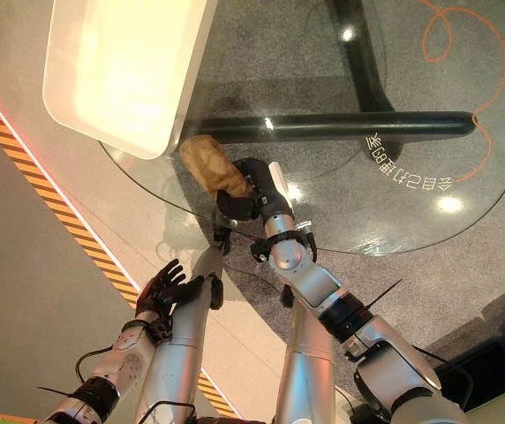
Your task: Wipe the table with a cloth and put it in the basket.
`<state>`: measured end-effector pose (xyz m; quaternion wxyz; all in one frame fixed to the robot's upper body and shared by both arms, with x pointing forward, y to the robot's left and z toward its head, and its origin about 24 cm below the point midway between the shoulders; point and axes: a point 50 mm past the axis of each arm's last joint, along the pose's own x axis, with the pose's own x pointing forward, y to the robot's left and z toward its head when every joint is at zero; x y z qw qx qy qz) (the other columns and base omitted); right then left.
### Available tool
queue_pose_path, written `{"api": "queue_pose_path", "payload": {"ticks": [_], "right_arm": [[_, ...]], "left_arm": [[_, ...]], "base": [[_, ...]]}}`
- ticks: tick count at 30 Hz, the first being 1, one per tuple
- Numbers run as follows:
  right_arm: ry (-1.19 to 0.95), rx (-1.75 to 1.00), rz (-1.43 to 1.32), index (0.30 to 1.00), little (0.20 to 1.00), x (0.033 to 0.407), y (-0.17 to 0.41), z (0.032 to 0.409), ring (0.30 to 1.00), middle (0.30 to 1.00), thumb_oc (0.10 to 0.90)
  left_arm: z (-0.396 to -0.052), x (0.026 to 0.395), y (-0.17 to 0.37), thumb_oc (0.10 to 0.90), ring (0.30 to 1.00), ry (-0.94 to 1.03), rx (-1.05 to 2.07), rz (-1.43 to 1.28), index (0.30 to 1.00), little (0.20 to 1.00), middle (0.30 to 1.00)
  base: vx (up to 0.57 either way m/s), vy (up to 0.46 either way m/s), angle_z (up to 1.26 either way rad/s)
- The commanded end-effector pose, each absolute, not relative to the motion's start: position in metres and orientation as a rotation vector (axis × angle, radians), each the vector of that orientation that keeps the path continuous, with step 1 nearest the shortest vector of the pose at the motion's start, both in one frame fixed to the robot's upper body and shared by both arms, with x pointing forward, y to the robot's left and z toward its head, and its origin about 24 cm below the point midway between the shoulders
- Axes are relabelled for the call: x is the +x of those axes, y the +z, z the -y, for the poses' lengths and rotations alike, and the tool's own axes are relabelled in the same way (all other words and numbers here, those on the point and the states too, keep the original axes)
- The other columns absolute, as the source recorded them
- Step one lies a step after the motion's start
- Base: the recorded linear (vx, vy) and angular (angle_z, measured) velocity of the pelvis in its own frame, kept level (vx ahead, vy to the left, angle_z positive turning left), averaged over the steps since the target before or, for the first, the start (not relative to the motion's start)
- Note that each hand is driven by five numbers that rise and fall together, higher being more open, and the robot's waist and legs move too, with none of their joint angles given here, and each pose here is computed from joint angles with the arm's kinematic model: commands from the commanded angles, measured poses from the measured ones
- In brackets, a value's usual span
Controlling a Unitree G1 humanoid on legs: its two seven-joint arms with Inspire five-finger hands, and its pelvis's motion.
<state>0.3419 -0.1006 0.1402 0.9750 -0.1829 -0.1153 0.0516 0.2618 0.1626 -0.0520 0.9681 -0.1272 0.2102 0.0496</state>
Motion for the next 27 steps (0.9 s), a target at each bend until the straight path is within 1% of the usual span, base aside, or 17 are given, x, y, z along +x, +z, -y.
{"api": "queue_pose_path", "payload": {"ticks": [1, 14, 19, 25, 27], "right_arm": [[0.205, -0.182, 0.53, 0.3, 0.2, 0.314, 0.194, 0.081, 0.3, 0.3, 0.1], [0.151, -0.187, 0.535, 0.3, 0.2, 0.313, 0.193, 0.098, 0.3, 0.3, 0.1], [0.149, -0.226, 0.53, 0.3, 0.2, 0.311, 0.189, 0.103, 0.3, 0.3, 0.1], [0.133, -0.25, 0.509, 0.3, 0.2, 0.31, 0.183, 0.115, 0.3, 0.3, 0.1], [0.137, -0.256, 0.506, 0.3, 0.2, 0.309, 0.182, 0.117, 0.3, 0.3, 0.1]], "left_arm": [[-0.161, 0.233, -0.072, 0.8, 0.9, 0.12, -0.247, -0.503, 0.9, 0.9, 0.9], [-0.166, 0.233, -0.069, 0.8, 0.9, 0.132, -0.28, -0.469, 0.9, 0.9, 0.9], [-0.171, 0.233, -0.066, 0.8, 0.9, 0.172, -0.414, -0.432, 0.9, 0.9, 0.9], [-0.18, 0.233, -0.056, 0.8, 0.9, 0.177, -0.587, -0.359, 0.9, 0.9, 0.9], [-0.182, 0.233, -0.052, 0.8, 0.9, 0.163, -0.59, -0.338, 0.9, 0.9, 0.9]], "base": [[-0.01, -0.038, 0.0], [-0.01, -0.022, 0.0], [-0.01, -0.028, -0.02], [-0.02, -0.06, 0.01], [-0.04, -0.014, 0.01]]}}
